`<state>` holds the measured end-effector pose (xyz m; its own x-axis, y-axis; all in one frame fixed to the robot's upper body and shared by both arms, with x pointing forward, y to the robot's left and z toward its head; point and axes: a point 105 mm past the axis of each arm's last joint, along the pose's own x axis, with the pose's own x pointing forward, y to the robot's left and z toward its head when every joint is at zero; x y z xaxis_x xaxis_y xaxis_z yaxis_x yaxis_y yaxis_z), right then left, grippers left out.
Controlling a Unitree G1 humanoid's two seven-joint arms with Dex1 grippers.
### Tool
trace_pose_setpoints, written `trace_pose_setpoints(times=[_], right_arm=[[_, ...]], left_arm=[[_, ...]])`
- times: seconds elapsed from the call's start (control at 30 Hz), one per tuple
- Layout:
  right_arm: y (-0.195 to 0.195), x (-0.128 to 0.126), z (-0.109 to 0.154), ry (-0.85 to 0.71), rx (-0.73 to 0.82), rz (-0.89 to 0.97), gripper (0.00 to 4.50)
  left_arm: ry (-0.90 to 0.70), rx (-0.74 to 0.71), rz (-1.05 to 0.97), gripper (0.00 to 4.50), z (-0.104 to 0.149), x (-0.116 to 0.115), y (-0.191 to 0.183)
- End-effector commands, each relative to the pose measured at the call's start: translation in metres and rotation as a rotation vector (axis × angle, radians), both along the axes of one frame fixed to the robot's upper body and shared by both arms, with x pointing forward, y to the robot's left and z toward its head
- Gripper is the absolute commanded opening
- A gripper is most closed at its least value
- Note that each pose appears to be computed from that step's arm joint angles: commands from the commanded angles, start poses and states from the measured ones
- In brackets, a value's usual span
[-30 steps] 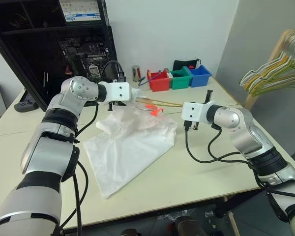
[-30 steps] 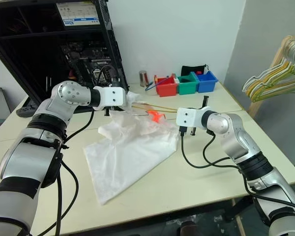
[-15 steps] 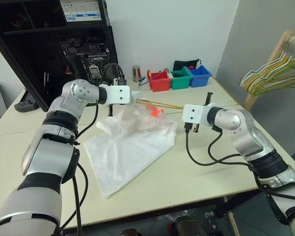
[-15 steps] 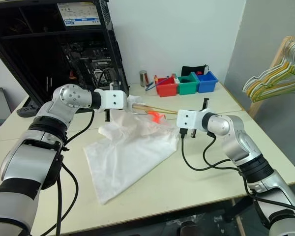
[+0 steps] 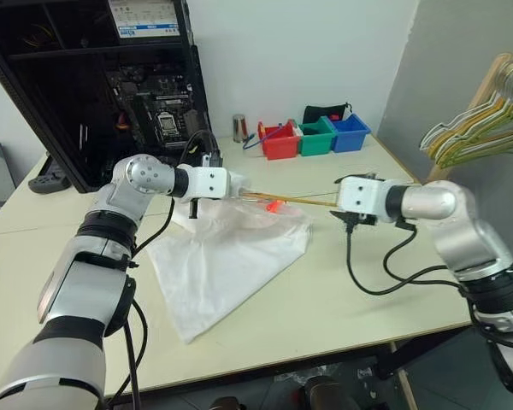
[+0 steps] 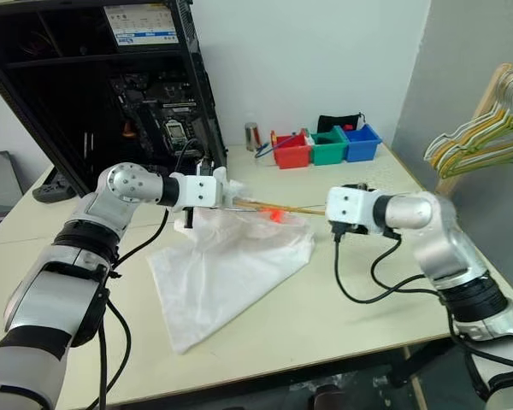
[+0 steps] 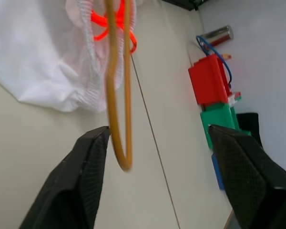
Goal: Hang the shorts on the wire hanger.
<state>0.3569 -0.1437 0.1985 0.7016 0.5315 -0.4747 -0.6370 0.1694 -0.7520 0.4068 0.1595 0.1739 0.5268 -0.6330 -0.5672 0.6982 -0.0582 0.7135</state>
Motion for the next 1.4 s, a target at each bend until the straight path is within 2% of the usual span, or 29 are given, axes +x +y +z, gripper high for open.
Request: trace_pose_setpoints(times=[0.03, 0.17, 0.3, 0.37, 0.47, 0.6, 0.9, 1.03, 1.13, 1.4], right_arm=[[-0.021, -0.011, 0.013, 0.226, 0.247, -0.090, 4.43], [-0.013, -0.020, -0.024, 0.552, 0.516, -0.143, 4.47], [0.014, -0.028, -0.043, 0.750, 0.708, -0.118, 4.47], [0.022, -0.024, -0.050, 0.792, 0.759, -0.126, 4.47], [0.037, 0.003, -0.074, 0.827, 0.827, -0.180, 4.47], [0.043, 0.020, -0.082, 0.852, 0.855, -0.212, 4.47], [0.058, 0.016, -0.091, 0.901, 0.801, -0.130, 4.47], [0.065, 0.017, -0.091, 0.909, 0.822, -0.121, 4.47], [0.069, 0.017, -0.089, 0.916, 0.848, -0.109, 4.00], [0.064, 0.015, -0.090, 0.912, 0.842, -0.112, 2.21]], left_arm=[[0.000, -0.064, 0.026, 0.00, 0.014, -0.008, 0.012], [0.103, -0.202, 0.082, 0.00, 0.019, -0.022, 0.017], [0.190, -0.282, 0.113, 0.00, 0.023, -0.035, 0.020], [0.208, -0.286, 0.122, 0.00, 0.023, -0.041, 0.021], [0.220, -0.303, 0.147, 0.00, 0.026, -0.047, 0.025], [0.227, -0.304, 0.157, 0.00, 0.028, -0.052, 0.026], [0.222, -0.297, 0.177, 0.00, 0.029, -0.056, 0.029], [0.220, -0.300, 0.178, 0.00, 0.030, -0.055, 0.029], [0.218, -0.301, 0.176, 0.00, 0.030, -0.054, 0.028], [0.210, -0.300, 0.179, 0.00, 0.029, -0.053, 0.029]])
